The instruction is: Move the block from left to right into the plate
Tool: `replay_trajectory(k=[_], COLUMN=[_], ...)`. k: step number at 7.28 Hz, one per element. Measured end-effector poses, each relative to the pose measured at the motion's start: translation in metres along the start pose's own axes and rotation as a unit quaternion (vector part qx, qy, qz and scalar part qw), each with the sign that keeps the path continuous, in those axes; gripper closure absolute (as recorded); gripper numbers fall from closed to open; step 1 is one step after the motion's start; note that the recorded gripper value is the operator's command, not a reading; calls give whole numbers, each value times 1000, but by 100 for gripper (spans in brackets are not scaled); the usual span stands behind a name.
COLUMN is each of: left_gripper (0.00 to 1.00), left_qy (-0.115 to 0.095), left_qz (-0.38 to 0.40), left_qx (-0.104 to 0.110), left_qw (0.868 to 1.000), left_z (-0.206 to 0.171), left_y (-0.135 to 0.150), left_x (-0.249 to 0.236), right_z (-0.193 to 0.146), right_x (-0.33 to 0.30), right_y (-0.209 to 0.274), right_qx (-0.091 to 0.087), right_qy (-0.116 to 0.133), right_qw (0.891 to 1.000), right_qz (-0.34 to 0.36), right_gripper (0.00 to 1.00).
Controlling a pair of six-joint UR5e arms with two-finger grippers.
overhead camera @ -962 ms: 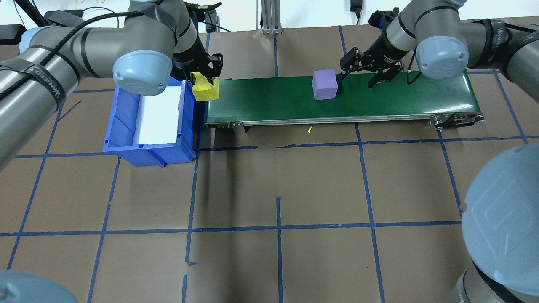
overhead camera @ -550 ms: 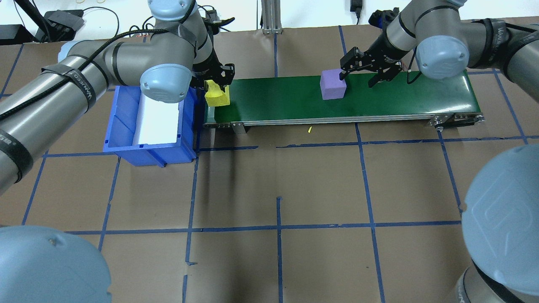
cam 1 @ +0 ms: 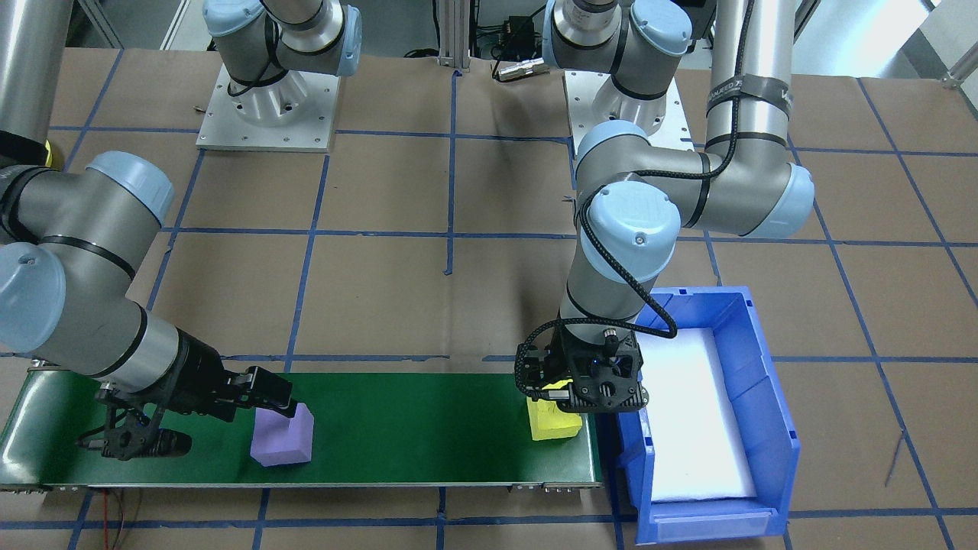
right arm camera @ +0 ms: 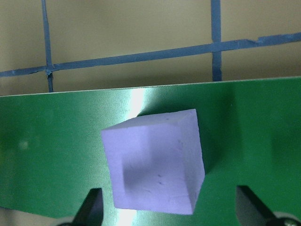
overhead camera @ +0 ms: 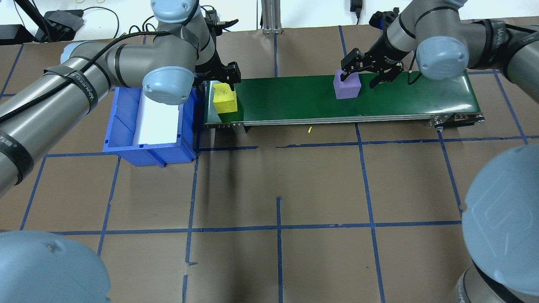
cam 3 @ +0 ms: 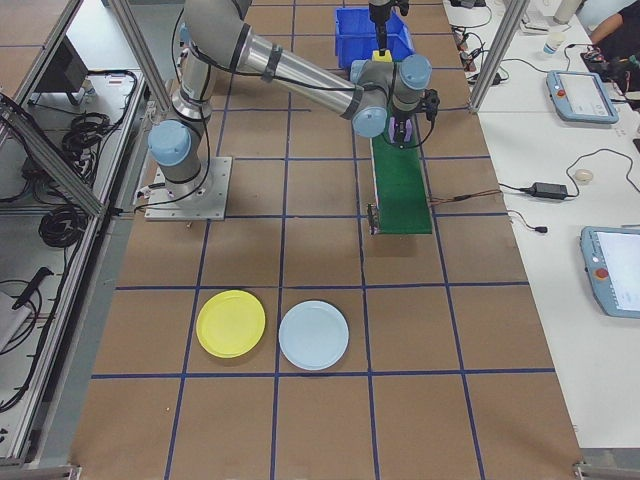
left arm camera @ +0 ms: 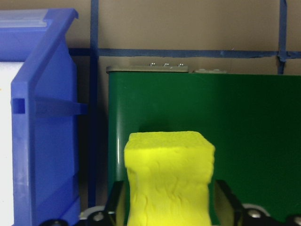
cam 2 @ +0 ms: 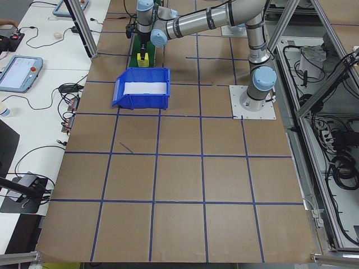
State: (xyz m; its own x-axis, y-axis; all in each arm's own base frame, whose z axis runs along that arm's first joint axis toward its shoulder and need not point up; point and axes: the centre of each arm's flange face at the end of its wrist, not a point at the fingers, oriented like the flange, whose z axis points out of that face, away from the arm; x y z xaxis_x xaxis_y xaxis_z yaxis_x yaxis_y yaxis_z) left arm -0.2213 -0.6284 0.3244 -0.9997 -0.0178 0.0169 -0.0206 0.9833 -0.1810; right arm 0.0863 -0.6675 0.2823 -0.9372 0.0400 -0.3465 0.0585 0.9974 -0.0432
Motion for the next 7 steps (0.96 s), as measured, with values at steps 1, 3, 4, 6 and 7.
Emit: replay_trajectory(k=[1, 3, 4, 6, 7], left_gripper=[0, 0, 0, 0, 0], left_qy=[-1, -11, -22, -33, -38], left_qz=[0, -5, -11, -32, -31], left_qx=[9, 13, 8, -11, -21], left_qw=[1000, 1000, 1000, 999, 999], left_z=[-36, -116, -143, -192, -210], left_y=[6, 33, 46, 79, 91], left_x=[-2, -16, -28, -62, -80], right_z=[4, 10, 10, 12, 11], right_x=[3, 10, 12, 14, 17], right_y=[-1, -2, -2, -2, -2], right_qx=[-3, -8, -8, -7, -3], right_qy=[9, 33, 39, 47, 65], right_qw=[1000, 999, 999, 999, 998], right_qz=[1, 3, 3, 0, -9], right_gripper=[0, 0, 1, 9, 31])
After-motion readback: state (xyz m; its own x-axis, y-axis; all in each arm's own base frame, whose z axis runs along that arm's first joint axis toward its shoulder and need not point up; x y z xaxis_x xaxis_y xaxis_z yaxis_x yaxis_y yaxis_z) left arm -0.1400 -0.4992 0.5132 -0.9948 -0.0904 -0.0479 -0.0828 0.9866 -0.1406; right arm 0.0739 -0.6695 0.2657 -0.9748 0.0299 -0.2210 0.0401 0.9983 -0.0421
